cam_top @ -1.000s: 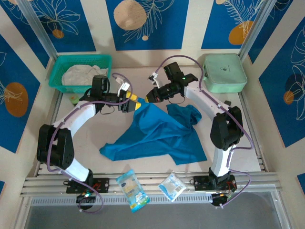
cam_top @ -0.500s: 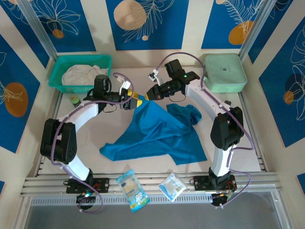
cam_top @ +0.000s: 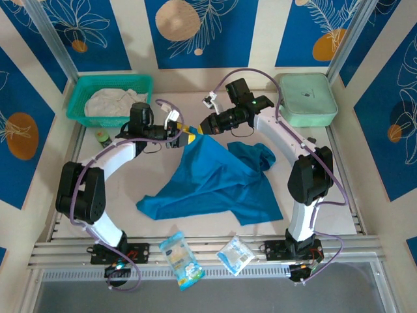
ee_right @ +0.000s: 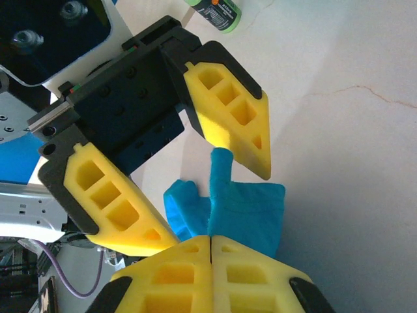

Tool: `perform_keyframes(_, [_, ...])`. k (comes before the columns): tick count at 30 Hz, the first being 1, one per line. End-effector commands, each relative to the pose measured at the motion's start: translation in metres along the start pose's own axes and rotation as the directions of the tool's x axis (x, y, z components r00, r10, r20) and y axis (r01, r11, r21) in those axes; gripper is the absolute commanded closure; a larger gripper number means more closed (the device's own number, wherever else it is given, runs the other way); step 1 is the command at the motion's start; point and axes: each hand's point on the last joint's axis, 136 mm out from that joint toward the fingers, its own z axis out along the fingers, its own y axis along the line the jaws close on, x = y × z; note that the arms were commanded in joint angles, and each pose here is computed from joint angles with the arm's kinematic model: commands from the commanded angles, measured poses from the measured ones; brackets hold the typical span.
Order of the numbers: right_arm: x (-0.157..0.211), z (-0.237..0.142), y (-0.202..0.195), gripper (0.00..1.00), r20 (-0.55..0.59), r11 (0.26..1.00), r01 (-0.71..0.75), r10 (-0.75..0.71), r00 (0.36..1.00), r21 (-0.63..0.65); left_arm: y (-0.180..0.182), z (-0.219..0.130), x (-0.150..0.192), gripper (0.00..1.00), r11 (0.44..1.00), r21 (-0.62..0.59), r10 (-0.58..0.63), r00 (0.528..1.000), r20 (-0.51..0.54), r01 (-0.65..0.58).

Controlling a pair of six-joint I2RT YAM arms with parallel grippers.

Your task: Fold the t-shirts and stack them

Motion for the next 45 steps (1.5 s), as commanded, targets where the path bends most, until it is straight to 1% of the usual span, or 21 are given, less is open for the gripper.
perform_keyframes(1, [-0.007,-0.005,0.004,1.0,0.013,1.0,-0.003,0.003,1.0,-0.008,-0.002,0.005,0.001,0.48,1.0,0.029,-0.006,1.0,0.001,0.006])
perform_keyframes(7, [-0.006,-0.003,-0.002,1.0,0.016,1.0,-0.021,0.02,1.0,0.013,-0.002,0.01,-0.009,0.9,0.999,0.04,-0.013,1.0,0.023,0.012])
perform_keyframes(8, [-0.007,-0.003,-0.003,1.0,0.018,1.0,-0.025,0.025,1.0,0.017,-0.003,0.01,-0.01,1.0,0.999,0.041,-0.015,0.999,0.028,0.014])
perform_keyframes(11, [-0.008,-0.004,-0.012,0.99,0.03,0.997,-0.055,0.053,0.998,0.054,0.001,0.008,-0.016,1.0,1.0,-0.006,-0.014,0.998,0.055,0.014])
perform_keyframes(14, [-0.007,-0.016,-0.035,0.66,0.066,0.978,-0.143,0.134,0.989,0.152,0.011,0.0,-0.019,1.0,0.99,-0.138,-0.021,0.998,0.061,0.03])
perform_keyframes(15, [-0.005,-0.024,-0.045,0.59,0.086,0.964,-0.183,0.169,0.982,0.194,0.013,-0.004,-0.016,1.0,0.982,-0.184,-0.027,0.998,0.051,0.036])
perform_keyframes(16, [-0.002,-0.033,-0.055,0.54,0.107,0.945,-0.226,0.206,0.973,0.235,0.013,-0.009,-0.015,1.0,0.974,-0.224,-0.031,0.998,0.046,0.04])
perform_keyframes(18, [0.009,-0.056,-0.083,0.48,0.164,0.882,-0.328,0.288,0.943,0.337,0.01,-0.021,-0.007,1.0,0.951,-0.304,-0.044,0.998,0.039,0.054])
perform_keyframes(21, [0.034,-0.082,-0.12,0.47,0.216,0.782,-0.427,0.369,0.904,0.453,-0.006,-0.031,0.009,1.0,0.928,-0.366,-0.059,0.998,0.033,0.067])
perform_keyframes(24, [0.059,-0.086,-0.148,0.47,0.21,0.712,-0.463,0.418,0.884,0.528,-0.025,-0.028,0.032,1.0,0.913,-0.405,-0.06,0.998,-0.005,0.053])
perform_keyframes(30, [0.101,-0.061,-0.191,0.51,0.124,0.603,-0.447,0.5,0.857,0.66,-0.065,-0.003,0.084,1.0,0.905,-0.425,-0.064,0.992,-0.113,0.01])
perform_keyframes(33, [0.123,-0.05,-0.207,0.53,0.084,0.542,-0.41,0.527,0.846,0.734,-0.074,0.001,0.109,1.0,0.895,-0.446,-0.094,0.985,-0.144,0.02])
perform_keyframes(34, [0.127,-0.046,-0.21,0.53,0.071,0.529,-0.396,0.531,0.844,0.75,-0.075,0.0,0.116,1.0,0.889,-0.456,-0.11,0.982,-0.151,0.03])
perform_keyframes(36, [0.129,-0.036,-0.213,0.54,0.044,0.528,-0.361,0.52,0.853,0.769,-0.072,-0.006,0.132,1.0,0.869,-0.493,-0.149,0.974,-0.168,0.048])
perform_keyframes(39, [0.122,-0.02,-0.215,0.53,-0.002,0.532,-0.293,0.485,0.874,0.795,-0.066,-0.016,0.15,1.0,0.831,-0.551,-0.204,0.962,-0.184,0.071])
perform_keyframes(42, [0.113,-0.01,-0.223,0.53,-0.033,0.51,-0.236,0.463,0.886,0.827,-0.06,-0.023,0.157,1.0,0.804,-0.591,-0.226,0.954,-0.194,0.07])
perform_keyframes(45, [0.108,0.0,-0.232,0.53,-0.062,0.495,-0.192,0.452,0.89,0.847,-0.058,-0.024,0.155,1.0,0.793,-0.605,-0.224,0.956,-0.19,0.066])
